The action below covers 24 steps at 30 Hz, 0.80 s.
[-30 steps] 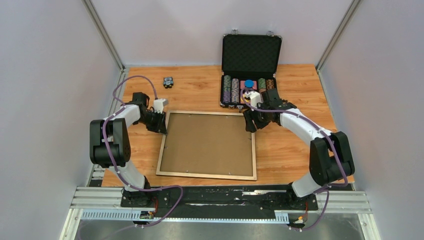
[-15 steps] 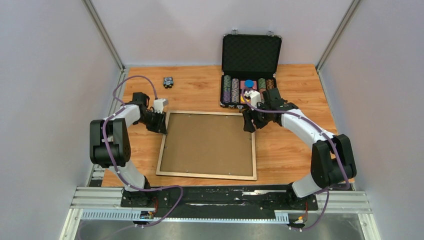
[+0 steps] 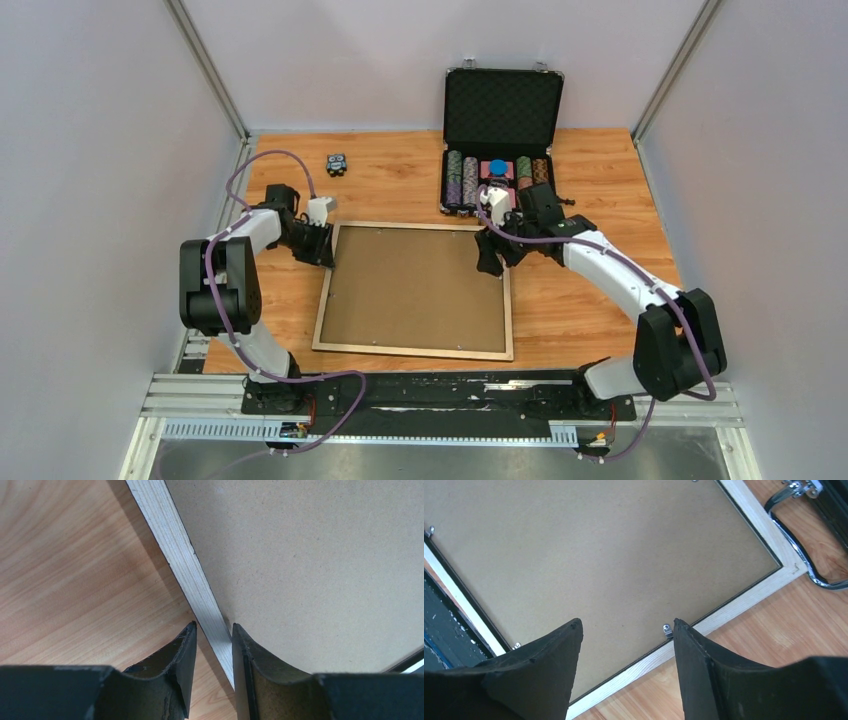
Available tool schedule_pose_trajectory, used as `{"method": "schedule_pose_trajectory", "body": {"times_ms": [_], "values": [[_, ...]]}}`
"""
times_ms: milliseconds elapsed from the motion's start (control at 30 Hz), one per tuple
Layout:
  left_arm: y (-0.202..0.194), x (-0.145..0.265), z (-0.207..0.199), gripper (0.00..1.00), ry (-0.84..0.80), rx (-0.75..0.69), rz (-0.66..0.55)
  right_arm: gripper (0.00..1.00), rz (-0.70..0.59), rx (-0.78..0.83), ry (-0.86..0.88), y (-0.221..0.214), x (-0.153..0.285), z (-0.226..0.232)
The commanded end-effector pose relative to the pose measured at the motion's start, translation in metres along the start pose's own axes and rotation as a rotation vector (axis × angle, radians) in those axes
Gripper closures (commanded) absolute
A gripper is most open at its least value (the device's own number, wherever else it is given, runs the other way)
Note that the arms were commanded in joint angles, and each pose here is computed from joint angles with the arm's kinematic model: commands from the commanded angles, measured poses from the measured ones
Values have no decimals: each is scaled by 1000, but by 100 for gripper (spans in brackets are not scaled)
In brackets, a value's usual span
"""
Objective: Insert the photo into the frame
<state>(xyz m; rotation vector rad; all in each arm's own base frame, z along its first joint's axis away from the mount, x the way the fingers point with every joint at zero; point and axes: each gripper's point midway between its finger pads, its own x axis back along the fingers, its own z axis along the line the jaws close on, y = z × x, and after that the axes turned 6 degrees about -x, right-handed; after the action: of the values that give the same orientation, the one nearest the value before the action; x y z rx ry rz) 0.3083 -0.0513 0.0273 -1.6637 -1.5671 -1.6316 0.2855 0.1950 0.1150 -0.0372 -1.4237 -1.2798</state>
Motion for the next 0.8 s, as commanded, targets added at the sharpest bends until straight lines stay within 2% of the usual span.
{"method": "schedule_pose_trajectory", "body": {"times_ms": [0, 100, 233, 400, 500, 767], "values": [[19, 9, 9, 59, 61, -69, -68, 34, -49, 106, -9, 9, 6, 12], [21, 12, 11, 56, 80, -74, -76, 32, -50, 157, -26, 9, 7, 19], [26, 19, 15, 42, 122, -83, -90, 31, -49, 239, 3, 3, 8, 43], [32, 31, 32, 14, 222, -85, -82, 30, -23, 365, 82, -16, 3, 83], [36, 39, 40, 2, 278, -82, -79, 30, 14, 459, 136, -33, -5, 114], [50, 71, 48, 0, 379, -76, -91, 30, 123, 591, 223, -75, -26, 165]]}}
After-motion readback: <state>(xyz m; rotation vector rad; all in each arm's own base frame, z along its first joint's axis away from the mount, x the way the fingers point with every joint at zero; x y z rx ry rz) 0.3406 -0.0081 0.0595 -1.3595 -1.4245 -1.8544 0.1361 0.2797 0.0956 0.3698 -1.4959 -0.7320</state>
